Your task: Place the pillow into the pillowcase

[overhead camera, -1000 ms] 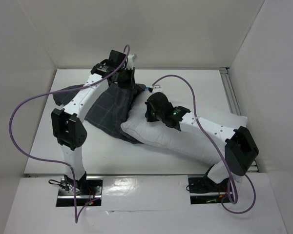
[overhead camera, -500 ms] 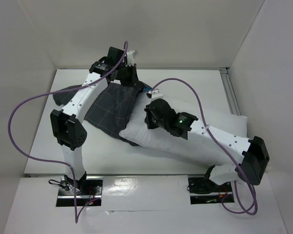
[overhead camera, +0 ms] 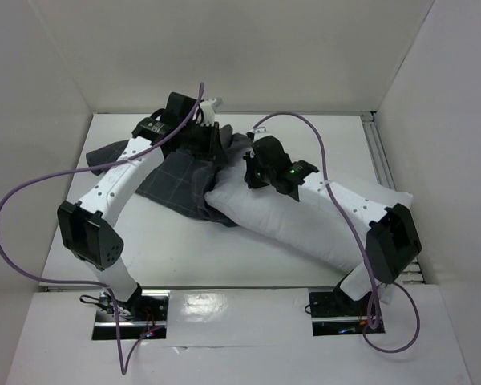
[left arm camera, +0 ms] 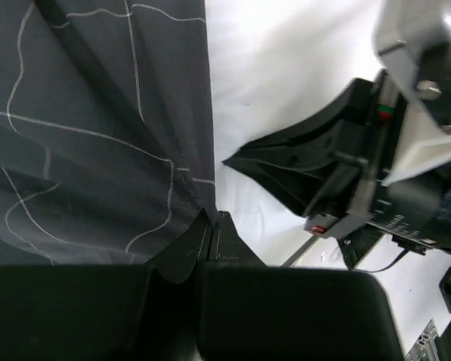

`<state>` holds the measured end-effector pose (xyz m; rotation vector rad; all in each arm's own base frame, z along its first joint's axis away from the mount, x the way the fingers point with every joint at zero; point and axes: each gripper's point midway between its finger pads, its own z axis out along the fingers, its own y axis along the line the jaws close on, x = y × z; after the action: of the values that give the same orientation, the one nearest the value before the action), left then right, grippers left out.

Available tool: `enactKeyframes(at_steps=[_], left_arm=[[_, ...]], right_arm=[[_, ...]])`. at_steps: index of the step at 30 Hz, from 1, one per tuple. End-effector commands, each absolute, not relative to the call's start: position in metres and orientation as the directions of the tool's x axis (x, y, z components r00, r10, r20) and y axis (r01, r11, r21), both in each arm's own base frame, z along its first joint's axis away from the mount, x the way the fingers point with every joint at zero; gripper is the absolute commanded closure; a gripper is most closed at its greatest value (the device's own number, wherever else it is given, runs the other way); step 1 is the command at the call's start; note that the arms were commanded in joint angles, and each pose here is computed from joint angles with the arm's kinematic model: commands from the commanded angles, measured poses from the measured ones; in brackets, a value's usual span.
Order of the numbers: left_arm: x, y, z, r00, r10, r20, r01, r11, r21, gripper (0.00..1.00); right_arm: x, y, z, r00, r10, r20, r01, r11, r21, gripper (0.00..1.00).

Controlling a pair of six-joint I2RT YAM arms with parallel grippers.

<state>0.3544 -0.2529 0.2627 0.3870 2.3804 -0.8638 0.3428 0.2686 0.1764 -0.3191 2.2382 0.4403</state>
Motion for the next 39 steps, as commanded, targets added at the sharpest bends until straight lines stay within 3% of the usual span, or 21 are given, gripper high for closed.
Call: enactKeyframes(at_steps=[1, 3, 4, 6, 7, 9, 10, 11, 14, 18, 19, 21, 26, 28, 30, 39], left_arm=[[0.339, -0.261, 0.294, -0.758, 0.094, -0.646, 0.516, 0.692, -0.505, 1.0], [0.347, -0.265, 0.299, -0.755, 0.069, -0.652, 0.509, 0.688, -0.517, 1.0], [0.353, -0.269, 0.302, -0.755, 0.06, -0.653, 0.506, 0.687, -0.522, 1.0], [0.36, -0.272, 0.303, -0.759, 0.051, -0.649, 0.498, 0.687, -0.529, 1.0], [0.363, -0.274, 0.301, -0.765, 0.045, -0.642, 0.49, 0.688, -0.536, 0.93], [0.365, -0.287, 0.301, -0.772, 0.064, -0.632, 0.514, 0.648, -0.562, 0.64], [0.365, -0.288, 0.301, -0.774, 0.078, -0.629, 0.521, 0.643, -0.561, 0.35], [0.361, -0.293, 0.301, -0.768, 0.101, -0.632, 0.539, 0.636, -0.552, 0.26], [0.364, -0.281, 0.302, -0.752, 0.096, -0.652, 0.51, 0.712, -0.484, 0.12], [0.357, -0.231, 0.3, -0.723, -0.004, -0.691, 0.345, 0.864, -0.367, 0.18], [0.354, -0.221, 0.297, -0.716, -0.032, -0.697, 0.303, 0.886, -0.352, 0.31], [0.338, -0.203, 0.307, -0.685, -0.119, -0.718, 0.232, 0.9, -0.37, 0.38], [0.301, -0.193, 0.252, -0.718, -0.304, -0.626, 0.087, 0.853, -0.514, 0.35], [0.288, -0.19, 0.219, -0.734, -0.377, -0.565, 0.009, 0.826, -0.563, 0.29], [0.285, -0.195, 0.224, -0.705, -0.424, -0.568, 0.039, 0.777, -0.628, 0.28], [0.284, -0.205, 0.161, -0.739, -0.417, -0.529, -0.001, 0.786, -0.618, 0.3]], right_arm=[[0.379, 0.251, 0.178, -0.601, -0.027, -0.799, -0.248, 0.956, 0.154, 1.0], [0.38, 0.252, 0.178, -0.611, -0.006, -0.792, -0.232, 0.957, 0.172, 1.0], [0.379, 0.256, 0.186, -0.605, 0.01, -0.796, -0.242, 0.95, 0.196, 0.94], [0.374, 0.26, 0.199, -0.589, 0.017, -0.808, -0.262, 0.941, 0.212, 0.67], [0.373, 0.259, 0.208, -0.577, 0.027, -0.817, -0.266, 0.939, 0.219, 0.4], [0.354, 0.258, 0.22, -0.564, 0.021, -0.826, -0.288, 0.932, 0.22, 0.24], [0.349, 0.254, 0.224, -0.558, 0.015, -0.83, -0.294, 0.931, 0.214, 0.19], [0.344, 0.252, 0.231, -0.552, 0.024, -0.833, -0.292, 0.93, 0.221, 0.11], [0.322, 0.235, 0.237, -0.554, 0.033, -0.832, -0.276, 0.935, 0.221, 0.05], [0.3, 0.218, 0.236, -0.57, 0.033, -0.821, -0.267, 0.938, 0.223, 0.02], [0.294, 0.219, 0.233, -0.58, 0.02, -0.814, -0.279, 0.934, 0.222, 0.01], [0.287, 0.218, 0.231, -0.583, -0.018, -0.812, -0.303, 0.933, 0.196, 0.01], [0.269, 0.233, 0.214, -0.582, -0.153, -0.799, -0.383, 0.918, 0.103, 0.01], [0.266, 0.243, 0.213, -0.567, -0.187, -0.802, -0.421, 0.903, 0.087, 0.01], [0.261, 0.253, 0.209, -0.559, -0.224, -0.799, -0.446, 0.893, 0.062, 0.01], [0.255, 0.28, 0.205, -0.517, -0.292, -0.805, -0.475, 0.88, -0.014, 0.01]])
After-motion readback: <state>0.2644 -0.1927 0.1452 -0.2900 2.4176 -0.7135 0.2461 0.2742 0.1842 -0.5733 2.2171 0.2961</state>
